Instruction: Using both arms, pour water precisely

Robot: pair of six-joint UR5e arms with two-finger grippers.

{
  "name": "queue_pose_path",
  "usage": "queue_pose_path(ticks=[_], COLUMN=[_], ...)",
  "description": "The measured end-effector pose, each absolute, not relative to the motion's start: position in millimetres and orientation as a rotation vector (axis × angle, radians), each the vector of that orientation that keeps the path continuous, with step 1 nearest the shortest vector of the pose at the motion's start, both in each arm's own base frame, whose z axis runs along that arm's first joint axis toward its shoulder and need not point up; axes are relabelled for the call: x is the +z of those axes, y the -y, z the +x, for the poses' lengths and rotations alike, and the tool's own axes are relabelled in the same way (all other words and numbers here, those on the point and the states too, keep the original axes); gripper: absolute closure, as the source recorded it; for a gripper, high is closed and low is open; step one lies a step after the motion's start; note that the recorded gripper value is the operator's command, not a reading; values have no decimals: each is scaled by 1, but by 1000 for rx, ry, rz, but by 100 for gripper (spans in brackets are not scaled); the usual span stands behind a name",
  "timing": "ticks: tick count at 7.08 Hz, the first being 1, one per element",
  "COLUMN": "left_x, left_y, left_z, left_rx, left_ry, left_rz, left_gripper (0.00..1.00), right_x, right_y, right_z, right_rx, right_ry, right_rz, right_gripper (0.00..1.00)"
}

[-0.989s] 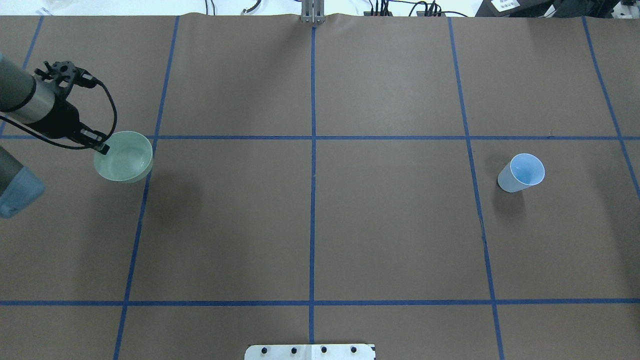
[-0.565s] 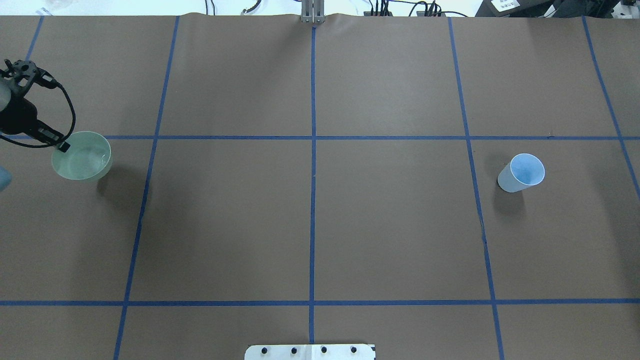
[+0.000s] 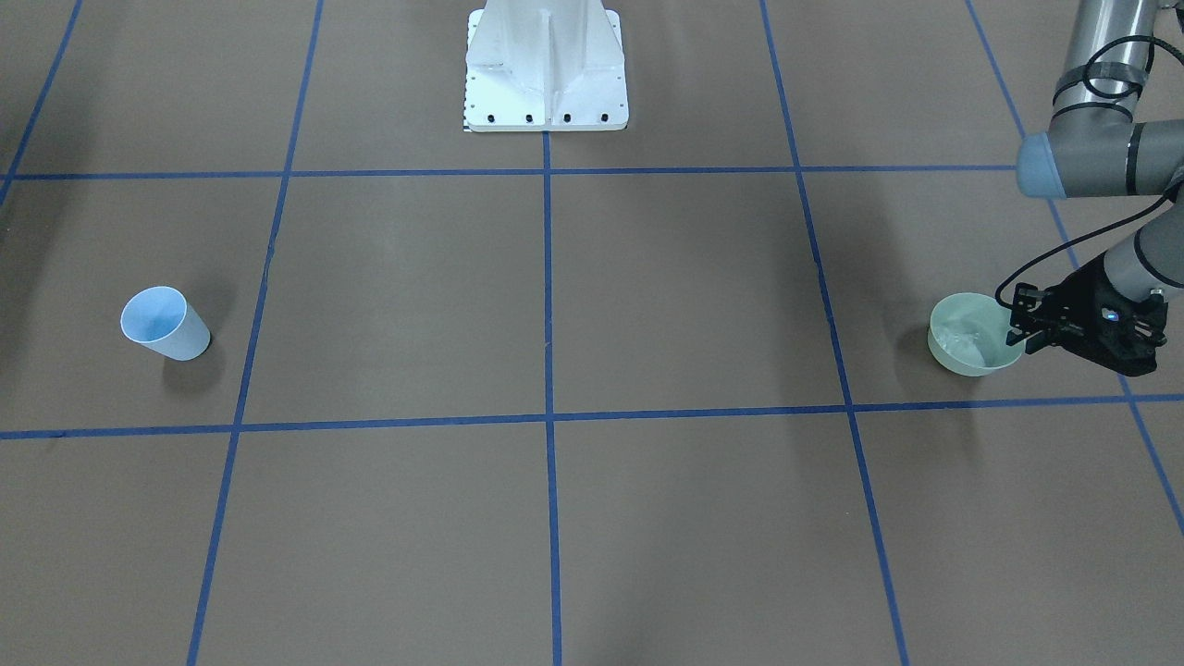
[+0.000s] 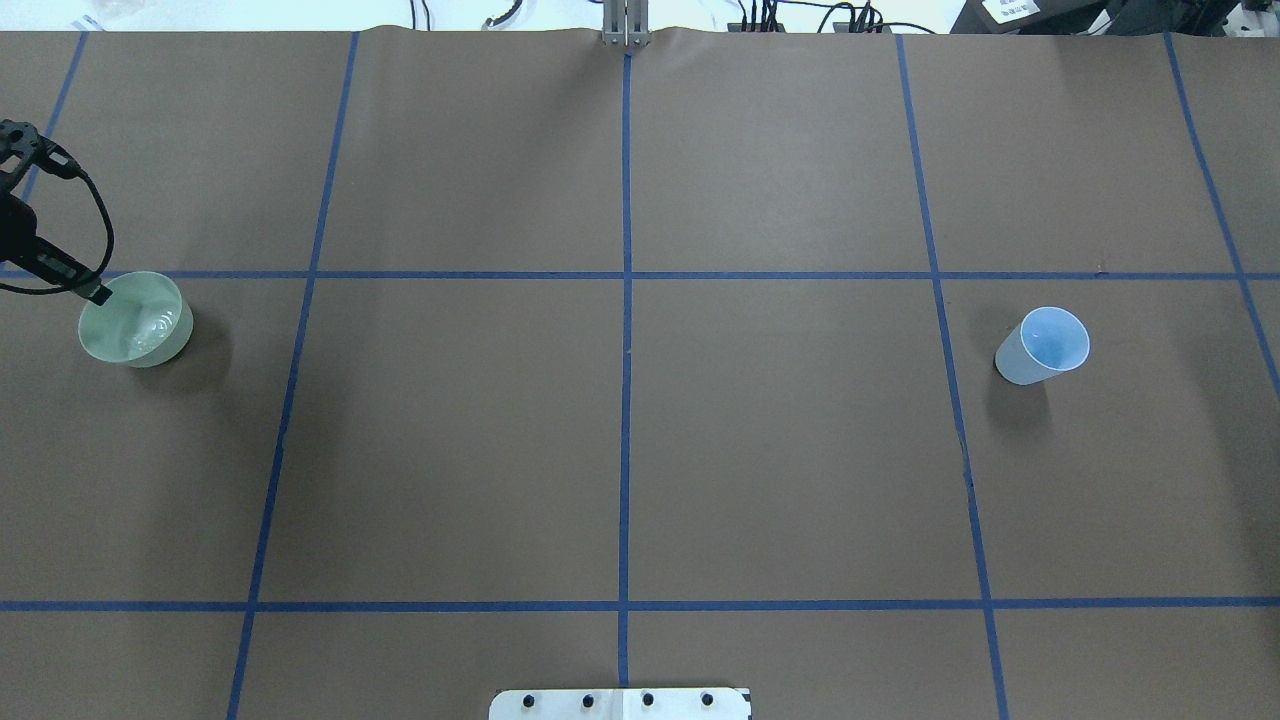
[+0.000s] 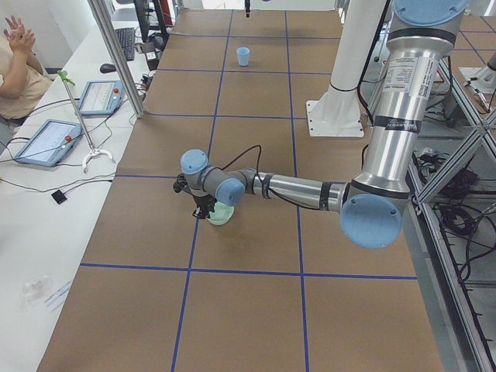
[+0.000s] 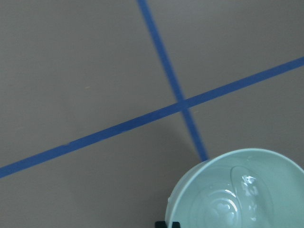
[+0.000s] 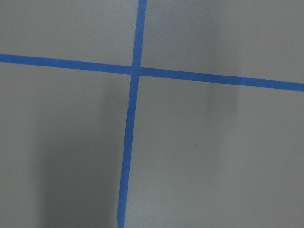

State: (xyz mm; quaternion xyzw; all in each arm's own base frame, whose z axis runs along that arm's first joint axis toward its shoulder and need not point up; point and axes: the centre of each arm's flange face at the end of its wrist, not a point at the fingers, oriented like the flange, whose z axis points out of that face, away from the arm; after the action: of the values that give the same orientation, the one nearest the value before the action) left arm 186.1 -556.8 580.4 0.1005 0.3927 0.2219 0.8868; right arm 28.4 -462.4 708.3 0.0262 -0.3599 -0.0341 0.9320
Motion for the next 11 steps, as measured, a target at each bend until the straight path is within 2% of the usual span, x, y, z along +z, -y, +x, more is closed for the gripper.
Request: queue_pose_path(ticks=[2,5,9,11], left_x=[577,572,605,606], left_y=[567,584,578,571], left_z=[157,49,-83,-102], left_rx=[426,306,246,222], left_ry=[-833,-893,-762,-706], left_rz=[250,311,209,182], left_gripper=[0,0,0,0], right_x=[710,714,718,714], right_y=[462,462,464,466], right_z=[28,28,28,28], right_rx=[-68,-66,-63,-68], right_ry=[736,736,735,736], right_rz=[50,43,37,44], right_gripper=[0,0,0,0])
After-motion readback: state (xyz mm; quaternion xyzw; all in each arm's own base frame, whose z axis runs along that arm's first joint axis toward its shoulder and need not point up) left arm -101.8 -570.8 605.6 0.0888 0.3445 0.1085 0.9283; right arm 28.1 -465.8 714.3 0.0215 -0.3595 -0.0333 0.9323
